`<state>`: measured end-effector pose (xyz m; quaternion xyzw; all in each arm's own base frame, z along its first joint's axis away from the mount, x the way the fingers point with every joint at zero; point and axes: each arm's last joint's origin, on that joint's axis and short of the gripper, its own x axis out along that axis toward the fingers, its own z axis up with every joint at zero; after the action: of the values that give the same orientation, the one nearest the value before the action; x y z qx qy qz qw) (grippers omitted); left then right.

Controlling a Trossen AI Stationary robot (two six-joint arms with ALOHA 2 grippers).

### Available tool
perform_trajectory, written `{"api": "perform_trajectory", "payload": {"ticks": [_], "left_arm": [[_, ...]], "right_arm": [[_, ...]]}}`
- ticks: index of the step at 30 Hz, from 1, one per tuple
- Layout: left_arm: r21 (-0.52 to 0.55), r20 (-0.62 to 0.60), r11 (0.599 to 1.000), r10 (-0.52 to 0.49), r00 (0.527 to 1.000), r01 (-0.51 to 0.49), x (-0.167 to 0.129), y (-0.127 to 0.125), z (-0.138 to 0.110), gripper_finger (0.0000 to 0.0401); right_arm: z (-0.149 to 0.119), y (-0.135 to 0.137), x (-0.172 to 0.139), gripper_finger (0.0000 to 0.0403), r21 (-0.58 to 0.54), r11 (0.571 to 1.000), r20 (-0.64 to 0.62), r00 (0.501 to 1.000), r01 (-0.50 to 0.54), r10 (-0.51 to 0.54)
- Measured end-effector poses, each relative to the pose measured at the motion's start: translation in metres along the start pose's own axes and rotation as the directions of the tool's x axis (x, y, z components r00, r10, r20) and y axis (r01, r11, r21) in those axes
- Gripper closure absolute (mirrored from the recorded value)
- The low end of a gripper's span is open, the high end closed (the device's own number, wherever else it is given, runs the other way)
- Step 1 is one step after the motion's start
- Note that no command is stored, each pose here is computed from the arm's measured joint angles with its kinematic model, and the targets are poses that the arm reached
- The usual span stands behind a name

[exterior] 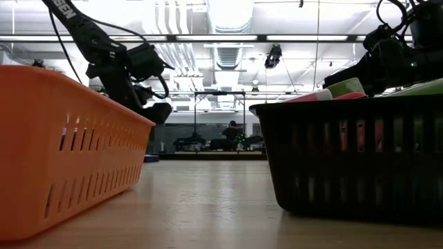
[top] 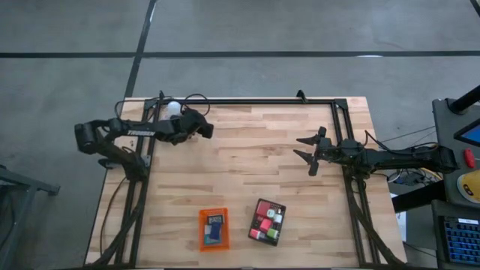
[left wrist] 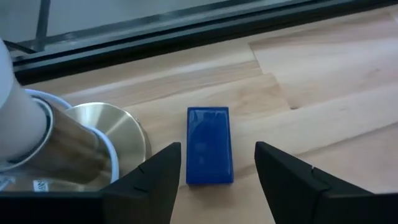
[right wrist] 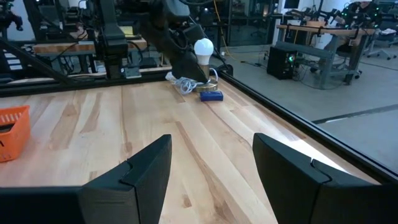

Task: Pick & Place Office items
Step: Put the dark blue timer into the orange bin

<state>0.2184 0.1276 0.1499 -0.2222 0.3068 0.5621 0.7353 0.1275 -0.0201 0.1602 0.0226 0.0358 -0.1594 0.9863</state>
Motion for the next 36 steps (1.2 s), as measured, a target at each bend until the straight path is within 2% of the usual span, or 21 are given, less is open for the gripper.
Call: {"api": "perform_trajectory", "payload": {"ticks": [12, 23, 36], "left_arm": [[0.029, -0.058, 1.000, 0.001, 0.998, 0.001, 0.027, -0.006, -0.008, 0.0191], [0.031, -0.075, 0.998, 0.063, 0.995, -0.061, 0.043, -0.006, -0.009, 0.0192], [0.038, -0.102, 0.997, 0.066, 0.993, -0.062, 0.053, -0.011, -0.012, 0.0192]], "right_arm": [[0.000, 0.000, 0.000, 0.0184, 0.000, 1.000, 0.000, 1.000, 0.000, 0.000], [0.000, 0.000, 0.000, 0.0184, 0.000, 1.000, 0.000, 1.000, 0.000, 0.000], [0.000, 0.000, 0.000, 0.0184, 0.000, 1.000, 0.000, 1.000, 0.000, 0.000]]}}
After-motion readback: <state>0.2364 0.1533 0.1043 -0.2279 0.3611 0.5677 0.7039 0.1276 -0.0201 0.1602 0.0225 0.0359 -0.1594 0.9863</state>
